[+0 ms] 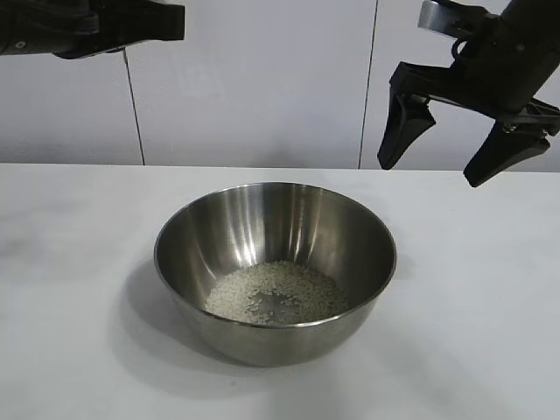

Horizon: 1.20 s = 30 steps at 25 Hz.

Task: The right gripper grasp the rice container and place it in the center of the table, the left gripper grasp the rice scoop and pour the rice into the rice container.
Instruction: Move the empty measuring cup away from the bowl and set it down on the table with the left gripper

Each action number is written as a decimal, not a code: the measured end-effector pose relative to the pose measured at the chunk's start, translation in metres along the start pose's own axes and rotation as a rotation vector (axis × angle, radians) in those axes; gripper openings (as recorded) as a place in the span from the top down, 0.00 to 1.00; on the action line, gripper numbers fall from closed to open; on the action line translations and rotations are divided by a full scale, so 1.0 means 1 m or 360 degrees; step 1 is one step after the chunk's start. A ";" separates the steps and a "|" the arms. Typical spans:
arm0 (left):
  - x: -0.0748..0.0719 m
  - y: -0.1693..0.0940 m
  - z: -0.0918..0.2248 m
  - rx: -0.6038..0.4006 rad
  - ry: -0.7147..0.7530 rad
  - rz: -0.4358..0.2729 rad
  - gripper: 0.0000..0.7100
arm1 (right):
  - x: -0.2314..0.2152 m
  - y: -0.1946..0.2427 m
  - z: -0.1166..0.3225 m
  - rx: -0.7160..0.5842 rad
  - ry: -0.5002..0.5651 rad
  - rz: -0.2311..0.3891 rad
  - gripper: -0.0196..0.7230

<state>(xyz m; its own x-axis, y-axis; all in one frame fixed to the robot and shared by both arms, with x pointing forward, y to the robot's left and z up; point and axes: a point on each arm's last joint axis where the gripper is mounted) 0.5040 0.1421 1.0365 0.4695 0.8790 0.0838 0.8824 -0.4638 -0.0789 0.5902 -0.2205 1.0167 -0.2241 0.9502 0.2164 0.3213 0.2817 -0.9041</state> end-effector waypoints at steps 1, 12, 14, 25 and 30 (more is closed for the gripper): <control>0.002 -0.001 0.002 -0.0007 -0.0020 0.0014 0.99 | 0.000 0.000 0.000 0.0000 0.0000 0.0000 0.04; 0.057 -0.033 0.046 -0.0010 0.0005 -0.0086 0.99 | 0.000 0.000 -0.001 -0.0016 0.0004 -0.0002 0.04; 0.063 -0.033 0.054 0.0015 0.0023 -0.0098 0.99 | 0.000 0.000 -0.002 -0.0031 0.0010 -0.0005 0.04; 0.076 -0.009 0.130 0.0113 -0.0093 -0.0109 0.99 | 0.001 0.000 -0.002 -0.0043 0.0017 -0.0010 0.04; 0.074 -0.006 0.160 0.0267 -0.0110 -0.0098 0.99 | 0.001 0.000 -0.002 -0.0043 0.0017 -0.0010 0.04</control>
<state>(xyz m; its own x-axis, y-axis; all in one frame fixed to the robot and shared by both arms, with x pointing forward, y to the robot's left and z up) 0.5285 0.2282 0.8839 0.4065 0.9133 0.0253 0.8892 -0.3891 -0.2408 0.5923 -0.2196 1.0178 -0.2165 0.9497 0.2262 0.3445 0.2911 -0.8925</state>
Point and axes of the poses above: a point on each arm's last joint axis where the gripper is mounted, y pointing out along that axis toward the gripper, x along the wrist's bending axis when the last joint is at zero, z = x × y, and after that the axes turned 1 degree about -y, right-handed
